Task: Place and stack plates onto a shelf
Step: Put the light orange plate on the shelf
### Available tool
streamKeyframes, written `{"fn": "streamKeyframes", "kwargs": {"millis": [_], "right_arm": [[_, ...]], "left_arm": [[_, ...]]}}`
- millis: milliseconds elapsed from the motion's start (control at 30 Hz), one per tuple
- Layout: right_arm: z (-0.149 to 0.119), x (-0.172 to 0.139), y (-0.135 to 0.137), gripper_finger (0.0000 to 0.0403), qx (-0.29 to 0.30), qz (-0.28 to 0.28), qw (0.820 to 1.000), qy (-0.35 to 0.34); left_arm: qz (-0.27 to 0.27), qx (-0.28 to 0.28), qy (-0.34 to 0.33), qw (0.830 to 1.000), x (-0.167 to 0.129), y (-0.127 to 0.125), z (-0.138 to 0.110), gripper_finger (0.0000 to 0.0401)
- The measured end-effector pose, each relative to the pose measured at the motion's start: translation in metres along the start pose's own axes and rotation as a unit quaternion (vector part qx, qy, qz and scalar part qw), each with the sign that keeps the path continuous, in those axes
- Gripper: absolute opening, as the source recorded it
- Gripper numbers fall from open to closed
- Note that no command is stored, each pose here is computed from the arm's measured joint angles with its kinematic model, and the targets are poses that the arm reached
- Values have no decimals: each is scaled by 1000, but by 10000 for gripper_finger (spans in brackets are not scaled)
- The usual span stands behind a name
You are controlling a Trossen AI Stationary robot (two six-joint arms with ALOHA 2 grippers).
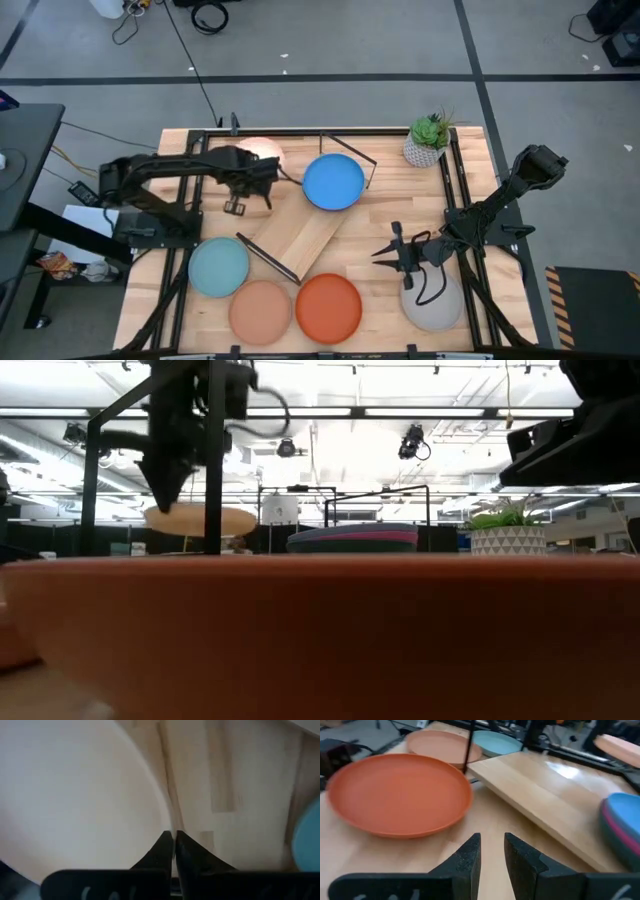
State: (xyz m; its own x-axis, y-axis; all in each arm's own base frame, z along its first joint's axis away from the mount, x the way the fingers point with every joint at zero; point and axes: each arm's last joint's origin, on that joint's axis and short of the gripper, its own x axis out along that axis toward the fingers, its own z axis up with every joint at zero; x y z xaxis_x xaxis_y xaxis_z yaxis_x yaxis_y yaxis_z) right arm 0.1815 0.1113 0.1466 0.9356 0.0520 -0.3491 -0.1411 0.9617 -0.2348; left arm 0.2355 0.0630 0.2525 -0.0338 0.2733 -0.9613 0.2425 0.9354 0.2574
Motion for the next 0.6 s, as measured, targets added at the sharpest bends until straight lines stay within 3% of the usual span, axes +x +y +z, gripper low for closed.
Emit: {"fn": "streamKeyframes", "kwargs": {"millis": [100, 267, 433, 600], "right_arm": [[0, 1, -3, 91, -10, -14, 1000, 2], [0, 5, -11, 91, 12, -37, 999, 2], [2, 8, -19, 91, 33, -46, 998, -6], [4, 10, -23, 91, 31, -48, 998, -15]], "left_arm": [[14, 96, -25, 995, -13, -10, -2, 13], [38, 201, -57, 977, -28, -32, 3, 13], [86, 327, -60, 939, -38, -64, 12, 13], [131, 416, -104, 894, -48, -90, 25, 13]]}}
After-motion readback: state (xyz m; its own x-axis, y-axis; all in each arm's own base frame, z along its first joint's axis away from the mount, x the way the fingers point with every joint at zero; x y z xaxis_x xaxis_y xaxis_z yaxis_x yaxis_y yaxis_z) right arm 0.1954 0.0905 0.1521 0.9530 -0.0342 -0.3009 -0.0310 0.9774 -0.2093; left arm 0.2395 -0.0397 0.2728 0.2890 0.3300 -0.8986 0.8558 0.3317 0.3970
